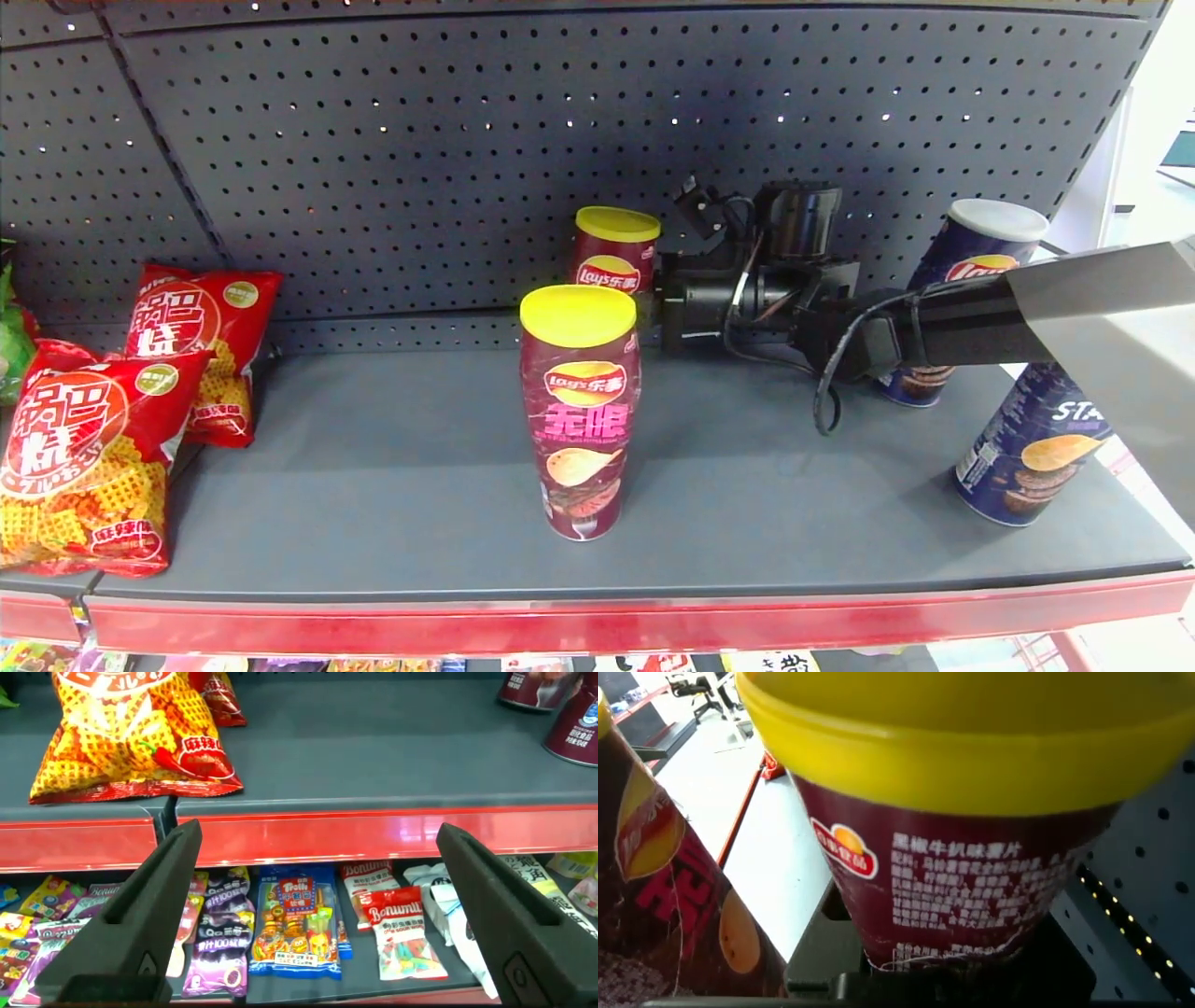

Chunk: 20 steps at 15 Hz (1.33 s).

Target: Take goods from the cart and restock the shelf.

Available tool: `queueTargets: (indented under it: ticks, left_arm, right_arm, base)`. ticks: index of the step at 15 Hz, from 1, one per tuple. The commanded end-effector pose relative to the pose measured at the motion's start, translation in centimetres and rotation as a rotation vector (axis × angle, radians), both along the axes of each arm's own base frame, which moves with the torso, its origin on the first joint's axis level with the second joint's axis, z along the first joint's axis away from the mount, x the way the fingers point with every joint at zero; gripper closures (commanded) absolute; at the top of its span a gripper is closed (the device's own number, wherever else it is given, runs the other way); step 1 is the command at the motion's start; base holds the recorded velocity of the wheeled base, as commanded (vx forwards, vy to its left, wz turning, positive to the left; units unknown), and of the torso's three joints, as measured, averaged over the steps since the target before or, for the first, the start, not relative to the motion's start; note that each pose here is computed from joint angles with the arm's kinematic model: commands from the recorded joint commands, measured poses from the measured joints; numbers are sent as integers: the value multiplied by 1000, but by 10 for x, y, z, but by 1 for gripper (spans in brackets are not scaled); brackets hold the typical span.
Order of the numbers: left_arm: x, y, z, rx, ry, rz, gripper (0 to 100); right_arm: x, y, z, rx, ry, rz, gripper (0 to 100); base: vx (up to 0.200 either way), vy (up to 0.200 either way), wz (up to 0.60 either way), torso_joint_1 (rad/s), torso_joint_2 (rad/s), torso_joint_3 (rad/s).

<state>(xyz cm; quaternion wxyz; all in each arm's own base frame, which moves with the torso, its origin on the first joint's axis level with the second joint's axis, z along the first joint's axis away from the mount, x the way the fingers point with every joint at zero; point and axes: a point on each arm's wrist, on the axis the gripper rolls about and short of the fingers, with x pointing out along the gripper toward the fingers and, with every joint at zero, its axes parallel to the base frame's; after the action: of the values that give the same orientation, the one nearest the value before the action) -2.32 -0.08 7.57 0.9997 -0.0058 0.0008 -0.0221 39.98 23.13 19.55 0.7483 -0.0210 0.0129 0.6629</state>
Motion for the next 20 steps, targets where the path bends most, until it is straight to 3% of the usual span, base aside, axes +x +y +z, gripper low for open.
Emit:
queueTargets:
  ticks: [1, 14, 20]
  left_arm:
    - [0, 0, 0, -1, 2, 0, 0]
    - [0, 0, 0, -1, 2, 0, 0]
    - [0, 0, 0, -1, 2, 0, 0]
  right_arm:
    - [-1, 1, -3, -6, 10, 2, 0]
    - [-6, -9, -3, -14, 29, -1, 0]
    - [-14, 4, -15, -33, 61, 31, 0]
  base:
    - [0, 0, 0, 0, 0, 0]
    - [0, 0, 0, 0, 0, 0]
    - [0, 0, 0, 0, 0, 0]
